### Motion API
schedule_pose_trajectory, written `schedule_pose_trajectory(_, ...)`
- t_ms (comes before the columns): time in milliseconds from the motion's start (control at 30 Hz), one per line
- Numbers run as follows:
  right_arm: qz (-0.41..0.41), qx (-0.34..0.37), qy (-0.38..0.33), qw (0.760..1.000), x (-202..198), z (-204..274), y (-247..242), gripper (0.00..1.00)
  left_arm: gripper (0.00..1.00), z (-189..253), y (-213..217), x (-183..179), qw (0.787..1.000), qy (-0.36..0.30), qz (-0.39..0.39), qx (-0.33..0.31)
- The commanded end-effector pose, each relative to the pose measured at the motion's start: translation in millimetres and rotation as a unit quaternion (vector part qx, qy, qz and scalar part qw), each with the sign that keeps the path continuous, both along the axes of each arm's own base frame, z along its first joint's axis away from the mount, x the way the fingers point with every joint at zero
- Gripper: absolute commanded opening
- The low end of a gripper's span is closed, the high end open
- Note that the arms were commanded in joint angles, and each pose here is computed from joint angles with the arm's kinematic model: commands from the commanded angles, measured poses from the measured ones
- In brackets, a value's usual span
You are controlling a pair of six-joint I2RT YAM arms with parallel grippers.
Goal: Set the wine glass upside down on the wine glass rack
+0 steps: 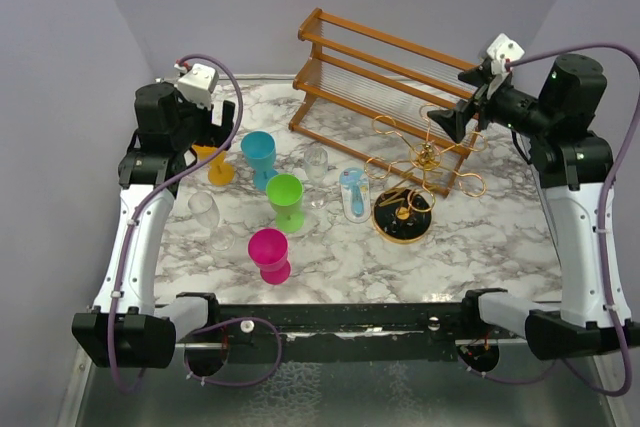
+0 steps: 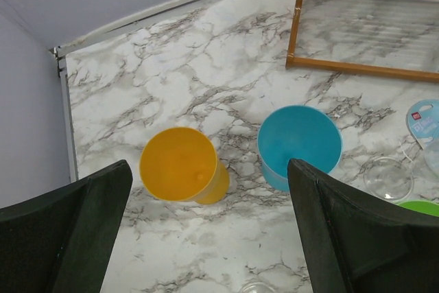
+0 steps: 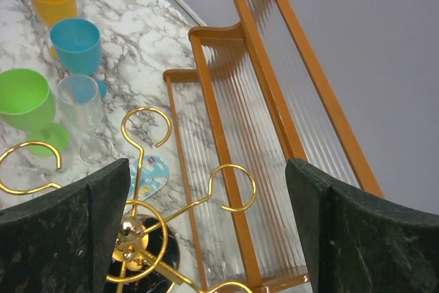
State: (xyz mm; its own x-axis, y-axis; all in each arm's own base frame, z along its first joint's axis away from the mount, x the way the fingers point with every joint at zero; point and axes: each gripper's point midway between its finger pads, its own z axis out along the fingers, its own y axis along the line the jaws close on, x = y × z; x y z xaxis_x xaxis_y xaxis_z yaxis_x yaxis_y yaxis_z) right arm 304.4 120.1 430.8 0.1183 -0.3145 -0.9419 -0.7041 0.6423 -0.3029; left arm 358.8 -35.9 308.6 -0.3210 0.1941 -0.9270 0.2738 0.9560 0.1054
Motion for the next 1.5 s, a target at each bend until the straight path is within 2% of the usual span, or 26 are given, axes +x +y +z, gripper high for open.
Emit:
schedule_pose_trajectory(0, 0.009, -0.005, 0.006, 1.0, 17, 7, 3, 0.95, 0.99, 13, 2, 0, 1.0, 0.005, -0.009, 0.016)
schedule_pose_trajectory(267, 0.029, -0.001, 0.017, 0.999, 43, 14, 10, 0.95, 0.99, 16, 19, 7, 0.999, 0.017, 0.029, 0.031)
schedule_pose_trajectory(567, 0.022, -0.003, 0.022, 1.0, 42, 2, 8, 0.96, 0.99, 16, 26, 10, 0.998, 0.014, 0.055, 0.018)
schedule_pose_trajectory(833, -0.001, -0.009, 0.04, 0.999, 48, -2, 1, 0.96, 0.99, 6, 52, 10, 0.994, 0.018, 0.097, -0.044)
schedule_pose_trajectory(967, -0.007, -0.013, 0.046, 0.999, 46, -3, -1, 0.96, 0.99, -6, 68, 16, 0.991, 0.034, 0.118, -0.052)
schedule_pose_trajectory(1200, -0.024, -0.013, 0.042, 0.999, 42, -8, -6, 0.96, 0.9, -34, 94, 23, 0.985, 0.066, 0.146, -0.059)
schedule_pose_trajectory(1467, -0.018, -0.009, 0.053, 0.998, 45, -18, -3, 0.96, 0.8, -59, 94, 37, 0.984, 0.101, 0.134, -0.062)
